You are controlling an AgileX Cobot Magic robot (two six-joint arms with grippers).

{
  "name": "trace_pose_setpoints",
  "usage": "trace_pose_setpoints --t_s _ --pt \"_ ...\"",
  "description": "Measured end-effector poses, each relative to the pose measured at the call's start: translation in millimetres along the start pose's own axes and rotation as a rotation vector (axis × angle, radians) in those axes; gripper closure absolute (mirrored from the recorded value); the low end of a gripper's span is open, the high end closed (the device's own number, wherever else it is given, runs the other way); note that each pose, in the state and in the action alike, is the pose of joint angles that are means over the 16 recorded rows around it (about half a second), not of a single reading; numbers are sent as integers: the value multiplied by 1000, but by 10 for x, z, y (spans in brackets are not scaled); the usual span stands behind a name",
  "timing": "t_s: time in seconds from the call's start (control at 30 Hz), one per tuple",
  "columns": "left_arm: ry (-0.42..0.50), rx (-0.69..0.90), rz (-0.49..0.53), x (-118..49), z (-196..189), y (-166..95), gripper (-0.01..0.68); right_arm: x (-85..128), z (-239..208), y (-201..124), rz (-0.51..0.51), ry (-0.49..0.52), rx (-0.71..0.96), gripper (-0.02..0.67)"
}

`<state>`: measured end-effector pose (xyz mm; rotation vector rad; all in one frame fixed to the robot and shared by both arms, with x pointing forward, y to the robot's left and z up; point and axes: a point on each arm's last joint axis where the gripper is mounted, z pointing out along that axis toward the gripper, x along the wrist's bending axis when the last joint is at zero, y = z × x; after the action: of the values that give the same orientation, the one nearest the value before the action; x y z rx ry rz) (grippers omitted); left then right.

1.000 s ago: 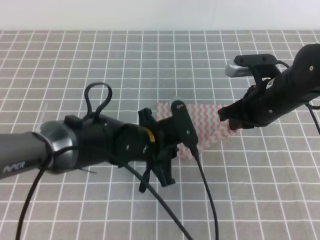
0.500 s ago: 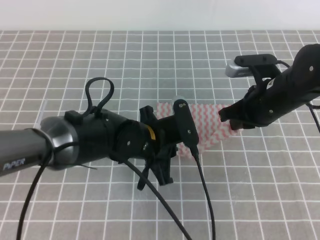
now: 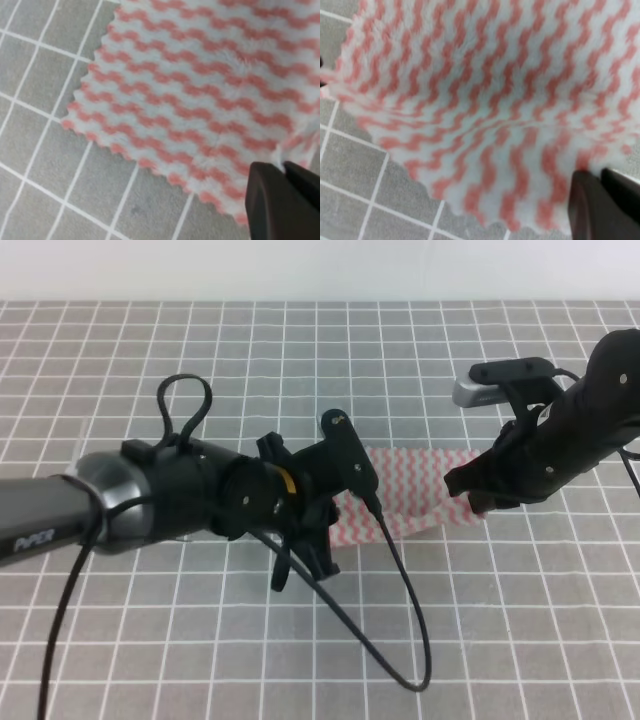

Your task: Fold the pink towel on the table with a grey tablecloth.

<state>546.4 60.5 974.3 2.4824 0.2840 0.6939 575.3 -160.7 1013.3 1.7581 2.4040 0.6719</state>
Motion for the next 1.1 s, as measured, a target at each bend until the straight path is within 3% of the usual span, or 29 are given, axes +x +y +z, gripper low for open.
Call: trace_pose_setpoints --t_s 0.6,1.1 --pt "-2 -3 -2 122 213 141 675 -34 59 -8 9 -17 19 665" --pt "12 -9 -72 199 293 163 675 -85 167 3 8 -38 18 665"
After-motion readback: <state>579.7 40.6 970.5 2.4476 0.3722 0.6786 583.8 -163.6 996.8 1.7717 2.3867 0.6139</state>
